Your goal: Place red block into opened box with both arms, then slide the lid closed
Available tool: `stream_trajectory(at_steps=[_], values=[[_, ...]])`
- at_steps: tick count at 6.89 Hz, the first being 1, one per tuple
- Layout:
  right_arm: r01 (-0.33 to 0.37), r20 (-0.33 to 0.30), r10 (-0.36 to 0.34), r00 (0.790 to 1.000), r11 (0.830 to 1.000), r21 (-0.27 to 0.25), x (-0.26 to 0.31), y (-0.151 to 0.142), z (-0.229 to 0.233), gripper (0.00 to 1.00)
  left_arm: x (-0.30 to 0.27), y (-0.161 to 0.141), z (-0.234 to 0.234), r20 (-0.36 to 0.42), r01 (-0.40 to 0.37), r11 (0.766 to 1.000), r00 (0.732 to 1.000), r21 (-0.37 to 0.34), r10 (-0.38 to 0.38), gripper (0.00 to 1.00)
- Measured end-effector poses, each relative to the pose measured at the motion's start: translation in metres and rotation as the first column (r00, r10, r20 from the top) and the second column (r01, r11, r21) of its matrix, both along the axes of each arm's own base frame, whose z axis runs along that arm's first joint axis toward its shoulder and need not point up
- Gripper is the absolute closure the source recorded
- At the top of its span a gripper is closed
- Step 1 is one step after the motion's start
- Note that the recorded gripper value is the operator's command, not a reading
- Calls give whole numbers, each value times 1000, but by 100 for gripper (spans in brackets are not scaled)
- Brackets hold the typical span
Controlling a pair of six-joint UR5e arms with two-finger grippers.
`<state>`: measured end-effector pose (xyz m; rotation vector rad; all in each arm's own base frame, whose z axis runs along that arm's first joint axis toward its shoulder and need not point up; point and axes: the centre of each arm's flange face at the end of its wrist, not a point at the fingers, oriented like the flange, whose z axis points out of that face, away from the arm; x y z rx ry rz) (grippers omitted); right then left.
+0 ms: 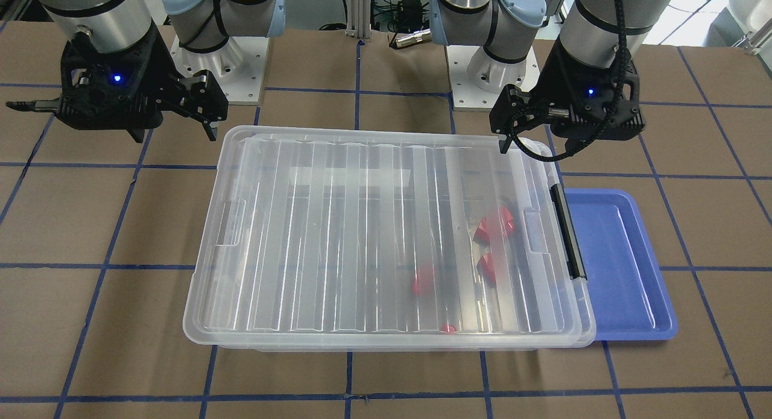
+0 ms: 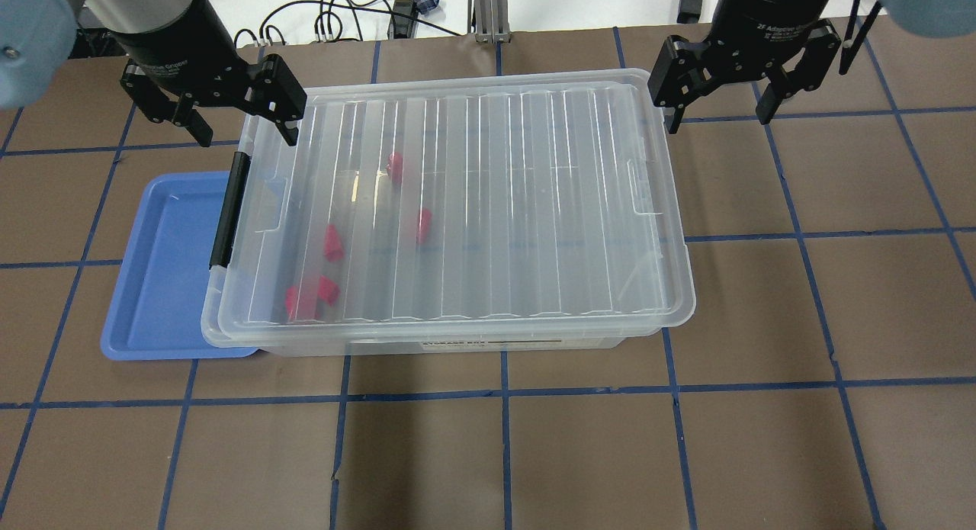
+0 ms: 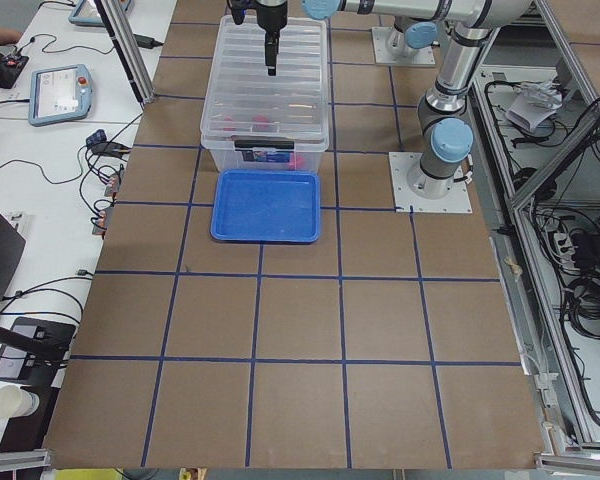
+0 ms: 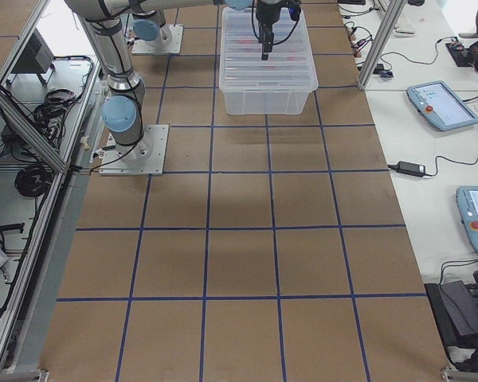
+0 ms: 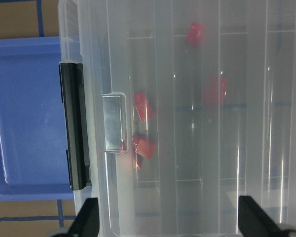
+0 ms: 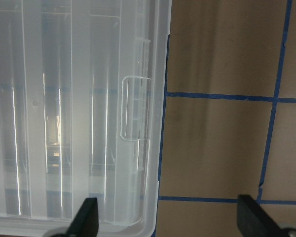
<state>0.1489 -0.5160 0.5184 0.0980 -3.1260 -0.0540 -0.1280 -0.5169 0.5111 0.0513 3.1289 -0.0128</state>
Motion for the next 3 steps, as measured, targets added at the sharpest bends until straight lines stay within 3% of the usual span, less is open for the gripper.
stream_trajectory(at_steps=[3], values=[[-1,1,1,1000,1000,-1,1,2,1,0,0,2,2,5,-1,1000,1000,-1,1,0]])
